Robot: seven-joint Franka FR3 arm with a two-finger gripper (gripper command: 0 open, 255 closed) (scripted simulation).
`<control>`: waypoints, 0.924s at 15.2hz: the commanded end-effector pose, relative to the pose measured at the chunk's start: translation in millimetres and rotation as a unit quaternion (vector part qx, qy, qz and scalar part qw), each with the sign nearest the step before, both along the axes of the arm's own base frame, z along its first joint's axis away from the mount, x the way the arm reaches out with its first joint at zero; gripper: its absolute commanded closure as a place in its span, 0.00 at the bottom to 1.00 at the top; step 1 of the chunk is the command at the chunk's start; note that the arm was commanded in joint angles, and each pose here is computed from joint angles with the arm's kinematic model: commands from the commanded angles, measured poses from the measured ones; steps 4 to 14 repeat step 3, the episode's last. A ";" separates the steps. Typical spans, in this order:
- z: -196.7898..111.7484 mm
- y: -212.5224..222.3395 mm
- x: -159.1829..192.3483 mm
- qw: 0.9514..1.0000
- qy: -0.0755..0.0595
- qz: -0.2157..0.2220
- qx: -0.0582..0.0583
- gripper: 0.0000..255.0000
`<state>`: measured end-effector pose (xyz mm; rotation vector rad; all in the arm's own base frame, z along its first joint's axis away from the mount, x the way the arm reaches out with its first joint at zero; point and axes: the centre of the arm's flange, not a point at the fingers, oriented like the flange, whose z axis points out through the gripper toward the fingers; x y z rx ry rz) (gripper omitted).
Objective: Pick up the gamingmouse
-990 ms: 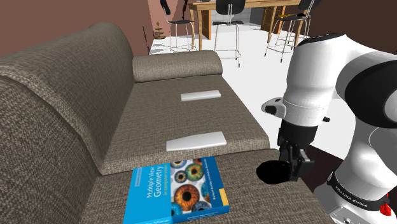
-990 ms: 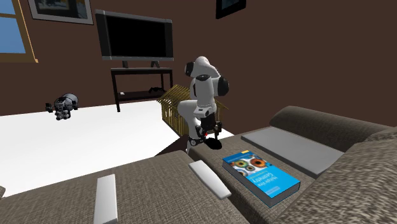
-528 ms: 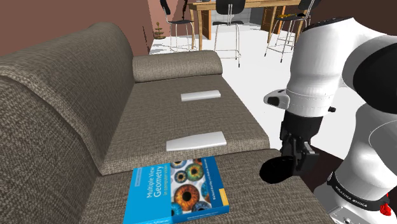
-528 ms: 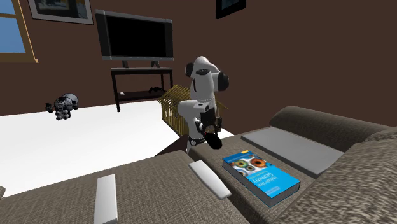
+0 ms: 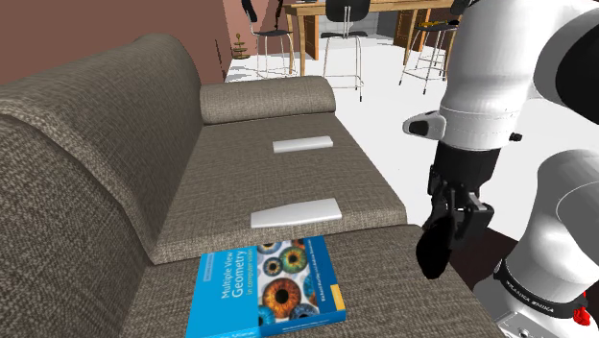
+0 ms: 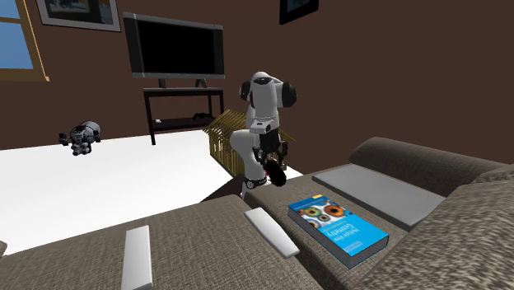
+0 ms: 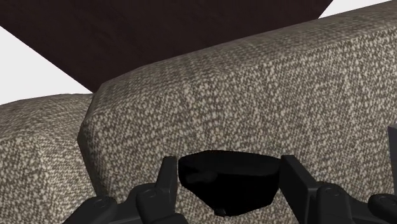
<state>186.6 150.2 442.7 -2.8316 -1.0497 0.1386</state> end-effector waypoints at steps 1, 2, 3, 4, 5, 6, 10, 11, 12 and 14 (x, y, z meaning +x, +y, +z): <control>9.9 0.5 -0.3 1.000 0.000 0.000 0.000 1.00; 10.7 0.4 -0.3 1.000 0.000 0.000 0.000 1.00; 10.7 0.5 -0.3 1.000 0.000 0.000 0.000 1.00; 10.7 0.5 -0.3 1.000 0.000 0.000 0.000 1.00; 10.7 0.5 -0.3 1.000 0.000 0.000 0.000 1.00; 10.7 0.5 -0.3 1.000 0.000 0.000 0.000 1.00; 10.7 0.5 -0.3 1.000 0.000 0.000 0.000 1.00; 10.7 0.5 -0.3 1.000 0.000 0.000 0.000 1.00; 10.7 0.5 -0.3 1.000 0.000 0.000 0.000 1.00; 10.7 0.5 -0.3 1.000 0.000 0.000 0.000 1.00</control>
